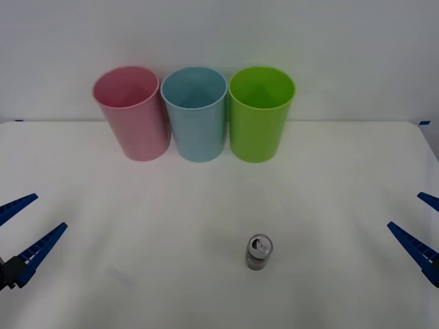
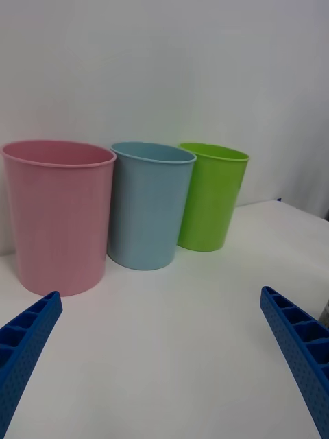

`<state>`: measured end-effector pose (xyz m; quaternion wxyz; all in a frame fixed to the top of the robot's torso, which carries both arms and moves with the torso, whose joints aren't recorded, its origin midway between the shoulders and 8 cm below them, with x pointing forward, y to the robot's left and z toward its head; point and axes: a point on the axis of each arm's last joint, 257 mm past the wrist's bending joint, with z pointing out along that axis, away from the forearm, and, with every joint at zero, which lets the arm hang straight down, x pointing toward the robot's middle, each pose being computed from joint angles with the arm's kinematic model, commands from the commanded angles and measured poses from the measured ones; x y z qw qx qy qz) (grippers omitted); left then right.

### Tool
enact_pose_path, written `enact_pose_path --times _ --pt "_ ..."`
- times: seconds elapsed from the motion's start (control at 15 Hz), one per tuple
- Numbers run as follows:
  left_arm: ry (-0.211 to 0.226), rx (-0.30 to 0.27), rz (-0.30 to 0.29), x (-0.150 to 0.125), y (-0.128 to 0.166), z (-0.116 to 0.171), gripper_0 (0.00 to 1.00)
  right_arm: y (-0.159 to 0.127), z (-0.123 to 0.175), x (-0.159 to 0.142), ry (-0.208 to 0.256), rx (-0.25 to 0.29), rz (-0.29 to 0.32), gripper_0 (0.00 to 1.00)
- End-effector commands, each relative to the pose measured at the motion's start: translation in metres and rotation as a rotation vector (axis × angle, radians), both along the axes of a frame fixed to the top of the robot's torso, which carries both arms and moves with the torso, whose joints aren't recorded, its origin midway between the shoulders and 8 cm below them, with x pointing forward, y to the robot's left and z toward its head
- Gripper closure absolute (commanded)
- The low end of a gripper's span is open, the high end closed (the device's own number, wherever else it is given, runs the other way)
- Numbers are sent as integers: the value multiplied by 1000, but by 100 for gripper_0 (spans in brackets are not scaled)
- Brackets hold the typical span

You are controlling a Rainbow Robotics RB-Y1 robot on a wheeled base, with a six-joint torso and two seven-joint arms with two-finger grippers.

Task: Grasp the object on the table and drop it into the matching bin: aluminum can to the light blue bin, PET bottle to the pink bin.

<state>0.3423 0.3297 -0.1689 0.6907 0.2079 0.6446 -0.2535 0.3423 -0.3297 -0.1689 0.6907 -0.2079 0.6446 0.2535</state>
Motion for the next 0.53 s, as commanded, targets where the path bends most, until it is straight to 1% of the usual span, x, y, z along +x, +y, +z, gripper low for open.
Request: enact_pose_path --times 0.07,0.13,0.2,0.27,0.53 --pt "0 0 0 0 0 0 0 0 0 0 0 0 0 0" --pt "0 0 0 0 0 0 0 1 -3 -1 2 20 -8 0" --pt "0 0 0 0 0 0 0 1 1 0 -6 20 -9 0" --pt "0 0 0 0 0 0 0 1 3 0 -4 25 -5 0" --pt "0 0 0 0 0 0 0 -1 -7 -7 27 6 -1 0"
